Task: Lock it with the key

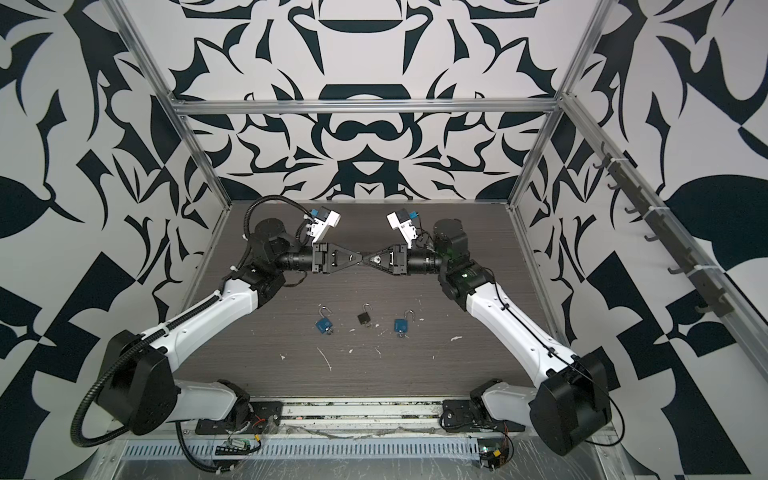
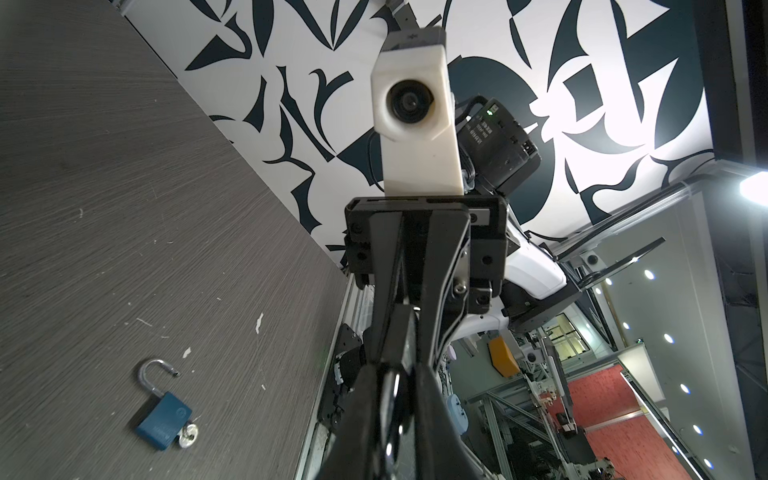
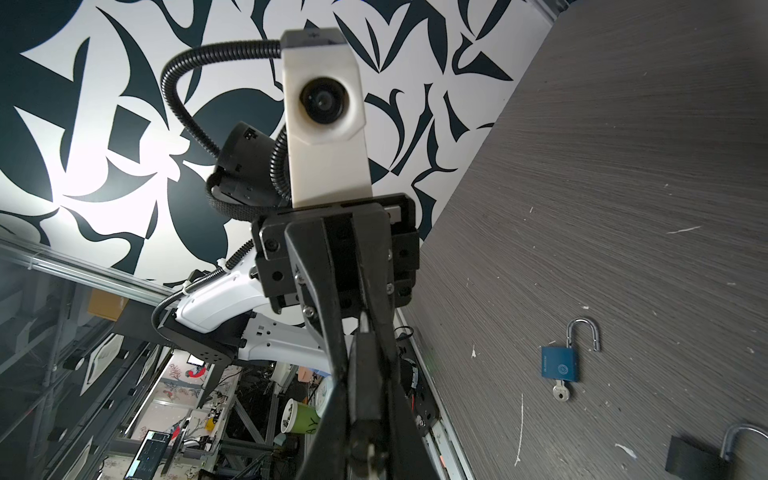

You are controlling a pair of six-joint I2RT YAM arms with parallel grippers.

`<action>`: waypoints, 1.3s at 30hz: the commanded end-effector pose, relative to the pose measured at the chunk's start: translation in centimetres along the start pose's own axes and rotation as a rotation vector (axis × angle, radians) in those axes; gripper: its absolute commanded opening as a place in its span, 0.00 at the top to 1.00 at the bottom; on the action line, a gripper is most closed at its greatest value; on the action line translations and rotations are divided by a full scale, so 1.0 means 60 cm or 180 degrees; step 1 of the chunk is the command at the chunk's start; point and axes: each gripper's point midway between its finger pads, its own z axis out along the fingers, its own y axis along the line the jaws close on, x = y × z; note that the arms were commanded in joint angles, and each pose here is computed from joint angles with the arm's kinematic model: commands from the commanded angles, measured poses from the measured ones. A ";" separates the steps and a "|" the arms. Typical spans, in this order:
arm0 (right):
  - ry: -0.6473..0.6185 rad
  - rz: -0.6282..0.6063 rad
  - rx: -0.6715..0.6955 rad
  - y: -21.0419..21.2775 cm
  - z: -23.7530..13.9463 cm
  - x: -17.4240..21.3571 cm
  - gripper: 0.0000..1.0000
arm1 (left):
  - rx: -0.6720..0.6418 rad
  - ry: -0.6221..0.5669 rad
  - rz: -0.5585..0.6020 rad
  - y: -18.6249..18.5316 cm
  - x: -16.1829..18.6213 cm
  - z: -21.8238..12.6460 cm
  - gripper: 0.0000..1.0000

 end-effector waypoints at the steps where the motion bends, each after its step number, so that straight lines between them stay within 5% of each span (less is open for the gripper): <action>1: -0.0051 -0.0201 -0.0077 0.026 0.000 -0.011 0.89 | 0.0067 -0.0018 0.0165 -0.019 -0.009 0.005 1.00; 10: -0.0139 -0.0212 -0.0025 0.028 -0.014 -0.016 0.79 | 0.0019 -0.0094 0.0183 -0.017 -0.014 -0.004 1.00; 24: -0.0196 -0.0194 -0.0042 0.027 -0.020 -0.020 0.78 | 0.0019 -0.0100 0.0165 -0.016 -0.016 -0.007 1.00; 30: -0.0223 -0.0090 -0.0100 0.020 -0.017 -0.023 1.00 | 0.0027 -0.0096 0.0160 -0.015 -0.016 -0.006 1.00; 34: -0.0229 -0.0091 -0.0131 0.021 -0.016 -0.024 1.00 | 0.0053 -0.0088 0.0176 -0.020 -0.021 -0.004 0.99; 37: -0.0241 -0.0093 -0.0124 0.020 -0.016 -0.025 1.00 | 0.0082 -0.0063 0.0182 -0.024 -0.019 -0.001 0.77; 39: -0.0236 -0.0088 -0.0124 0.018 -0.015 -0.025 1.00 | 0.0091 -0.0053 0.0187 -0.025 -0.019 0.002 0.73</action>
